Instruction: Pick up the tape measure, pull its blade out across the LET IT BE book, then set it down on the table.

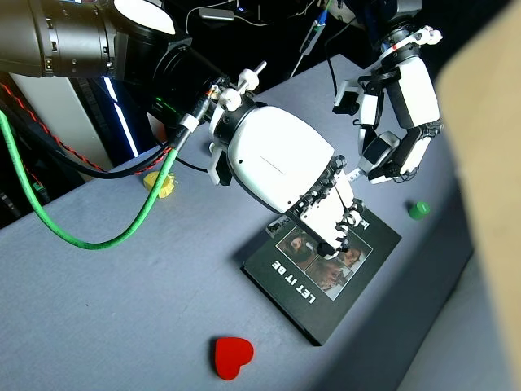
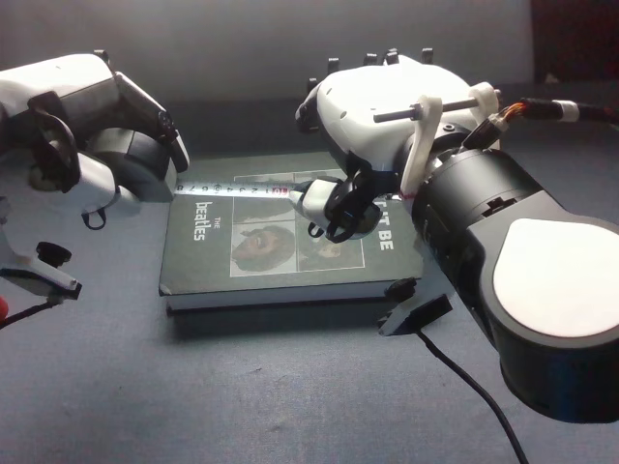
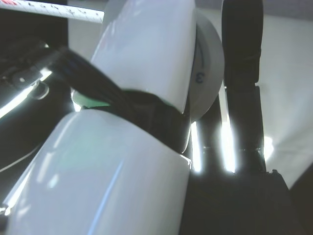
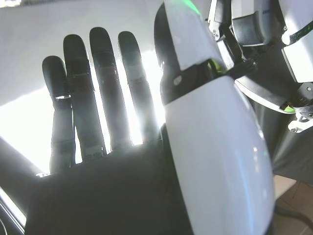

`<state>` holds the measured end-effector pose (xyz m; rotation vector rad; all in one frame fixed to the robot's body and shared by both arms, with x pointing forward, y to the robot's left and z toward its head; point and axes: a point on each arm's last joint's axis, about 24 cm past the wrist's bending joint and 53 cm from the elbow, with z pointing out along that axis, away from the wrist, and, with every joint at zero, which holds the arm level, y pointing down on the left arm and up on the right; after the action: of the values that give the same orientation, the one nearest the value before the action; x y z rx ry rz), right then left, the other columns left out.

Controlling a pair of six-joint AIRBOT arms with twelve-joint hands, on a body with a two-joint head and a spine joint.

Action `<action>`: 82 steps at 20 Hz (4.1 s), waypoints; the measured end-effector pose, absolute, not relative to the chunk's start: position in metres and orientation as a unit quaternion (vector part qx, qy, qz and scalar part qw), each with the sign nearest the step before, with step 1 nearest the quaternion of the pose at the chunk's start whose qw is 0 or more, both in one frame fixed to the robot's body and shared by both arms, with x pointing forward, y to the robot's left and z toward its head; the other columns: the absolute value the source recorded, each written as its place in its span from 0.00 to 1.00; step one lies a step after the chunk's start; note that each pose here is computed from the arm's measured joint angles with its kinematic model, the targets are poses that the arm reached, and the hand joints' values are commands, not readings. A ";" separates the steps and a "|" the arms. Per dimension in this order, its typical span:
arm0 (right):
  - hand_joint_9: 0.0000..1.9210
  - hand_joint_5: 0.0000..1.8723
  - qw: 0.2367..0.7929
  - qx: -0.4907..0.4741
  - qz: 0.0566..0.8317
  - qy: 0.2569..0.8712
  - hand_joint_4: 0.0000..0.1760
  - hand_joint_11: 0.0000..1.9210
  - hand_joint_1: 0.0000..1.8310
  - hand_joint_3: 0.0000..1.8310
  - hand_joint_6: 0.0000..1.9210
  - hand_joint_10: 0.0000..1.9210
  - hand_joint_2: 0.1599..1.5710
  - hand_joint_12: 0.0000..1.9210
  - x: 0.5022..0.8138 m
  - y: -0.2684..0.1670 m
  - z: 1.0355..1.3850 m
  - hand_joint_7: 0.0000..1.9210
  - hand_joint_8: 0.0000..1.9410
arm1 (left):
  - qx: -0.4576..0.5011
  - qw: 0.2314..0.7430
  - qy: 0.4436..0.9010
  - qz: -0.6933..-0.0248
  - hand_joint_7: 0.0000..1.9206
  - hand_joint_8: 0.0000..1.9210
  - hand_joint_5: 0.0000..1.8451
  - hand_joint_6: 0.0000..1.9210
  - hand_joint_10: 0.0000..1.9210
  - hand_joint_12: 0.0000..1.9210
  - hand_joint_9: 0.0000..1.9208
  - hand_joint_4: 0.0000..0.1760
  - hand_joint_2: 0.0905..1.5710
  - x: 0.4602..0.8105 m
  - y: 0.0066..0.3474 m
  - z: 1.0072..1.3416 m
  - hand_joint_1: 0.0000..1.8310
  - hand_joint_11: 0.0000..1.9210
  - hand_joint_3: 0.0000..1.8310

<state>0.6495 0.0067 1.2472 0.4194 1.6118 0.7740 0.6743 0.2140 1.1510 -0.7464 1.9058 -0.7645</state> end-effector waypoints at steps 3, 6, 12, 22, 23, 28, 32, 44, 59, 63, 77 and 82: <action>0.34 0.33 0.606 0.180 0.336 0.698 0.00 0.09 0.48 0.00 0.00 0.02 0.70 0.60 0.649 0.008 1.247 0.37 0.00 | -0.309 0.459 0.772 -0.311 0.46 0.53 0.53 0.47 0.61 0.45 0.52 0.00 0.69 0.674 0.215 1.151 0.75 0.55 0.00; 0.34 0.33 0.606 0.172 0.331 0.703 0.00 0.08 0.48 0.00 0.01 0.02 0.70 0.59 0.648 0.010 1.242 0.37 0.00 | -0.315 0.457 0.770 -0.314 0.46 0.53 0.52 0.47 0.61 0.45 0.52 0.00 0.69 0.674 0.215 1.150 0.75 0.55 0.00; 0.34 0.33 0.614 0.158 0.328 0.700 0.00 0.10 0.48 0.00 0.00 0.02 0.70 0.60 0.649 0.011 1.239 0.38 0.00 | -0.316 0.456 0.771 -0.314 0.46 0.53 0.53 0.47 0.61 0.45 0.52 0.00 0.69 0.673 0.212 1.150 0.75 0.55 0.00; 0.35 0.34 0.615 0.149 0.318 0.706 0.00 0.10 0.48 0.00 0.00 0.02 0.71 0.59 0.652 0.007 1.237 0.38 0.00 | -0.319 0.456 0.768 -0.316 0.46 0.54 0.53 0.46 0.61 0.45 0.52 0.00 0.69 0.674 0.212 1.151 0.75 0.55 0.00; 0.35 0.34 0.615 0.148 0.319 0.705 0.00 0.10 0.48 0.00 0.00 0.02 0.71 0.60 0.653 0.008 1.239 0.38 0.01 | -0.319 0.456 0.768 -0.316 0.46 0.53 0.53 0.47 0.61 0.45 0.52 0.00 0.69 0.674 0.212 1.151 0.75 0.55 0.00; 0.35 0.34 0.617 0.142 0.317 0.707 0.00 0.09 0.48 0.00 0.00 0.02 0.71 0.59 0.654 0.006 1.240 0.38 0.00 | -0.319 0.455 0.769 -0.317 0.46 0.53 0.53 0.47 0.61 0.45 0.52 0.00 0.69 0.674 0.212 1.151 0.75 0.55 0.00; 0.35 0.34 0.619 0.140 0.312 0.707 0.00 0.10 0.48 0.00 0.00 0.02 0.71 0.60 0.656 0.001 1.240 0.38 0.00 | -0.317 0.454 0.769 -0.319 0.45 0.53 0.53 0.47 0.61 0.45 0.52 0.00 0.69 0.673 0.211 1.151 0.75 0.55 0.00; 0.36 0.35 0.615 0.135 0.307 0.713 0.00 0.11 0.48 0.00 0.01 0.02 0.71 0.60 0.656 0.002 1.238 0.39 0.01 | -0.318 0.453 0.769 -0.321 0.45 0.54 0.53 0.47 0.62 0.44 0.52 0.00 0.69 0.674 0.210 1.151 0.75 0.55 0.00; 0.36 0.35 0.618 0.135 0.302 0.713 0.00 0.11 0.48 0.00 0.00 0.01 0.71 0.60 0.658 -0.002 1.238 0.39 0.00 | -0.322 0.451 0.767 -0.323 0.46 0.54 0.52 0.46 0.61 0.44 0.52 0.00 0.69 0.674 0.211 1.151 0.75 0.56 0.00; 0.36 0.35 0.618 0.135 0.302 0.713 0.00 0.11 0.48 0.00 0.00 0.01 0.71 0.60 0.658 -0.002 1.238 0.39 0.00 | -0.323 0.450 0.768 -0.323 0.46 0.54 0.52 0.46 0.61 0.44 0.52 0.00 0.69 0.674 0.211 1.150 0.75 0.56 0.00; 0.50 0.41 0.617 0.133 0.304 0.714 0.02 0.27 0.64 0.00 0.71 0.13 0.74 0.68 0.657 -0.001 1.238 0.45 0.57 | -0.321 0.450 0.767 -0.324 0.46 0.53 0.53 0.47 0.61 0.44 0.52 0.00 0.69 0.674 0.211 1.149 0.75 0.55 0.00; 0.43 0.37 0.616 0.133 0.304 0.714 0.00 0.25 0.64 0.00 0.73 0.29 0.75 0.69 0.657 -0.001 1.238 0.47 0.58 | -0.320 0.449 0.768 -0.326 0.46 0.53 0.53 0.46 0.60 0.44 0.53 0.00 0.69 0.673 0.210 1.149 0.75 0.55 0.00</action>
<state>0.6573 -0.0006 1.2381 0.3054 1.6442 0.7003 0.6733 0.2096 1.1491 -0.7916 1.8999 -0.8069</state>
